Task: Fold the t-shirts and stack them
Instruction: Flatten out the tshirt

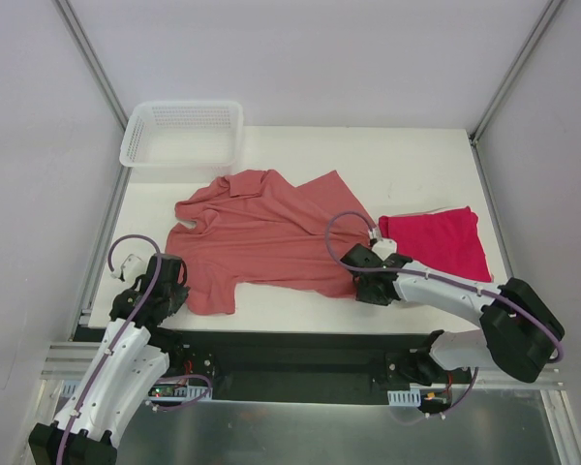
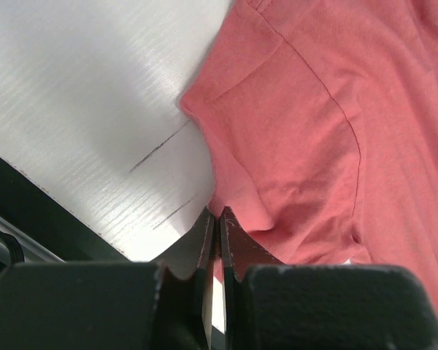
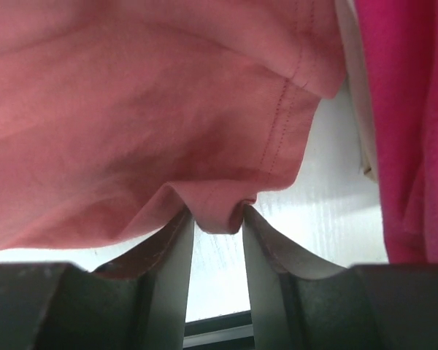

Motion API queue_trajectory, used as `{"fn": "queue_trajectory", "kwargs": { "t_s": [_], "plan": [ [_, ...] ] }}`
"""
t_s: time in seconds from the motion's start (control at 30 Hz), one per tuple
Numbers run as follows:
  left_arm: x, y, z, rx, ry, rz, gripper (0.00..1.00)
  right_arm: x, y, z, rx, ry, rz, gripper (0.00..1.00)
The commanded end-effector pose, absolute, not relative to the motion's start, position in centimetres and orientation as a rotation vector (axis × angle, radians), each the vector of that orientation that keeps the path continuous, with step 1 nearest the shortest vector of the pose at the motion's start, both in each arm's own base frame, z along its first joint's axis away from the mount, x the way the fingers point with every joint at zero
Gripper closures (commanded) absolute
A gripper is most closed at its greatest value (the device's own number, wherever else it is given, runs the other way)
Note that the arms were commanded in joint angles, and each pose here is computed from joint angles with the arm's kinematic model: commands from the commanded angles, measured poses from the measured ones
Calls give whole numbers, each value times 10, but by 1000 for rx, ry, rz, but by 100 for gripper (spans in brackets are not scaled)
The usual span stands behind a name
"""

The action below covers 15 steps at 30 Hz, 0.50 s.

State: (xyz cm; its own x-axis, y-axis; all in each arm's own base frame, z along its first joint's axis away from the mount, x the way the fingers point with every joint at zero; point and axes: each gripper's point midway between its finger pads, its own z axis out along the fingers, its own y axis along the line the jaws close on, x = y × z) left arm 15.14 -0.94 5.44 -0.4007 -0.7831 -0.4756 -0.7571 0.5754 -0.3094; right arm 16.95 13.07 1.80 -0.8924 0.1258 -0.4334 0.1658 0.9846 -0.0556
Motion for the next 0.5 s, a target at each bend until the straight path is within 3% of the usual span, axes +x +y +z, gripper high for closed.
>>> {"fn": "queue_trajectory", "kwargs": {
  "t_s": [0.0, 0.07, 0.1, 0.2, 0.37, 0.47],
  "plan": [
    [158, -6, 67, -1209, 2183, -48, 100, 181, 133, 27, 197, 2659, -120, 69],
    [158, -5, 67, -1206, 2183, -46, 100, 181, 132, 28, 185, 2664, -120, 75],
    [159, -5, 69, -1204, 2179, -48, 100, 181, 131, 28, 184, 2667, -119, 85],
    [162, -5, 77, -1195, 2157, -69, 100, 181, 129, 35, 156, 2664, -117, 93],
    [176, -6, 128, -1117, 2022, -188, 100, 183, 124, 76, 77, 2592, -60, 97],
    [179, 2, 195, -1070, 1819, -290, 100, 192, 126, 125, 49, 2474, 37, 99]
  ]
}}
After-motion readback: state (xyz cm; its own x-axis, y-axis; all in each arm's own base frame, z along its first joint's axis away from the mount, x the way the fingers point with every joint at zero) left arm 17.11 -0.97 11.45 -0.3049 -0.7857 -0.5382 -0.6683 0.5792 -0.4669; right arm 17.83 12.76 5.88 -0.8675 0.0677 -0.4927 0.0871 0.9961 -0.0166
